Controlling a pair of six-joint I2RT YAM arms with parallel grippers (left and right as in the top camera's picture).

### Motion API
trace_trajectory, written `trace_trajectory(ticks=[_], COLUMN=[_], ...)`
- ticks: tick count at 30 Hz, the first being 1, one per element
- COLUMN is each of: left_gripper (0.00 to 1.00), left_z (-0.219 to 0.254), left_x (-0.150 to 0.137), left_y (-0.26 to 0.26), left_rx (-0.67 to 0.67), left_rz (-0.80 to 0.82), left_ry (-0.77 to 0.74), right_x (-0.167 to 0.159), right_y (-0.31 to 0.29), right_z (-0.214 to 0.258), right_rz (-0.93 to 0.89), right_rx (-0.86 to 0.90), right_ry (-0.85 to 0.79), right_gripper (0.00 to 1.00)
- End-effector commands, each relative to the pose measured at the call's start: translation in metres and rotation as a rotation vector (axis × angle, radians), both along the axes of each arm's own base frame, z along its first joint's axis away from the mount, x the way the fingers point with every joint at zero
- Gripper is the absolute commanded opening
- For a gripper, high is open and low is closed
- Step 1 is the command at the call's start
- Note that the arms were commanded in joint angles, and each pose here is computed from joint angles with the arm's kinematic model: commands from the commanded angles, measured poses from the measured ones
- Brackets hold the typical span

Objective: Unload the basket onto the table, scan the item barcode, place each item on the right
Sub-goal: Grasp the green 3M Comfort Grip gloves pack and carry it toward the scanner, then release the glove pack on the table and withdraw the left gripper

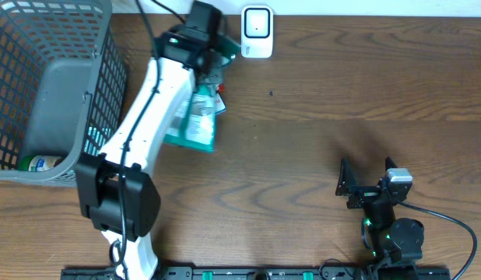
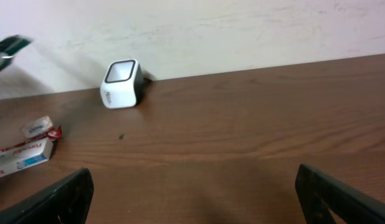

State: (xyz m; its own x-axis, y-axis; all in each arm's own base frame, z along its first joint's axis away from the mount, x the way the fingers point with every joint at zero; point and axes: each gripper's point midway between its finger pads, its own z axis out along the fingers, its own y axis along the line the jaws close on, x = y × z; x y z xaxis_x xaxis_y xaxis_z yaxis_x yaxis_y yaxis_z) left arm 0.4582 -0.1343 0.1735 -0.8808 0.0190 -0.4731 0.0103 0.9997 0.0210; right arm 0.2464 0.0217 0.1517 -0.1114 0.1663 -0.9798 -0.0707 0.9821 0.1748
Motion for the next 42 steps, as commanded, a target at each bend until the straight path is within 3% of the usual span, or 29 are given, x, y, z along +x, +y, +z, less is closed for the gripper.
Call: trace_trajectory(ticks=[1,7,21,32,35,36,37,40,42], left_gripper=[0.07,0.07,0.07,0.08,0.24,0.43,0.68,0.70,0.71], left_z=[0.008,0.014,-0.031,-0.024,-0.024,-0.024,-0.024,-0.013,0.020], left_x=[-0.005,-0.011,-0.030,-0.036,-0.032,-0.029,-0.027,-0.023,-0.021], left_y=[-0.042,-0.094,-0.107,-0.149,-0.143,-0.139,-0.135,-0.130,-0.128], left_rx=[-0.107,-0.184,-0.168,-0.238,-0.233,-0.233,-0.233,-0.228,-0.204], left_rz=[0.024,0.004,0.091,0.044,0.058,0.068,0.077,0.032,-0.067], left_ry=[-0.028,-0.080,0.038,-0.006,-0.011,-0.011,-0.012,-0.030,-0.104], right_x=[0.000,0.000,0.000,0.000,0.000,0.000,0.000,0.000,0.000], right_y=[0.000,0.000,0.000,0.000,0.000,0.000,0.000,0.000,0.000], right_z=[-0.001,-0.001,-0.001,-0.001,-0.001,-0.001,-0.001,-0.001,-0.001], right_rz=[-0.001,-0.001,-0.001,-0.001,-0.001,-0.001,-0.001,-0.001,-0.001], right_rx=[0.010,0.010,0.010,0.010,0.010,0.010,0.010,0.010,0.010], right_ry=[0.004,0.004,0.004,0.004,0.004,0.003,0.004,0.004,0.004], right_gripper=[0.99,0.99,0.99,0.99,0.99,0.99,0.99,0.99,0.99])
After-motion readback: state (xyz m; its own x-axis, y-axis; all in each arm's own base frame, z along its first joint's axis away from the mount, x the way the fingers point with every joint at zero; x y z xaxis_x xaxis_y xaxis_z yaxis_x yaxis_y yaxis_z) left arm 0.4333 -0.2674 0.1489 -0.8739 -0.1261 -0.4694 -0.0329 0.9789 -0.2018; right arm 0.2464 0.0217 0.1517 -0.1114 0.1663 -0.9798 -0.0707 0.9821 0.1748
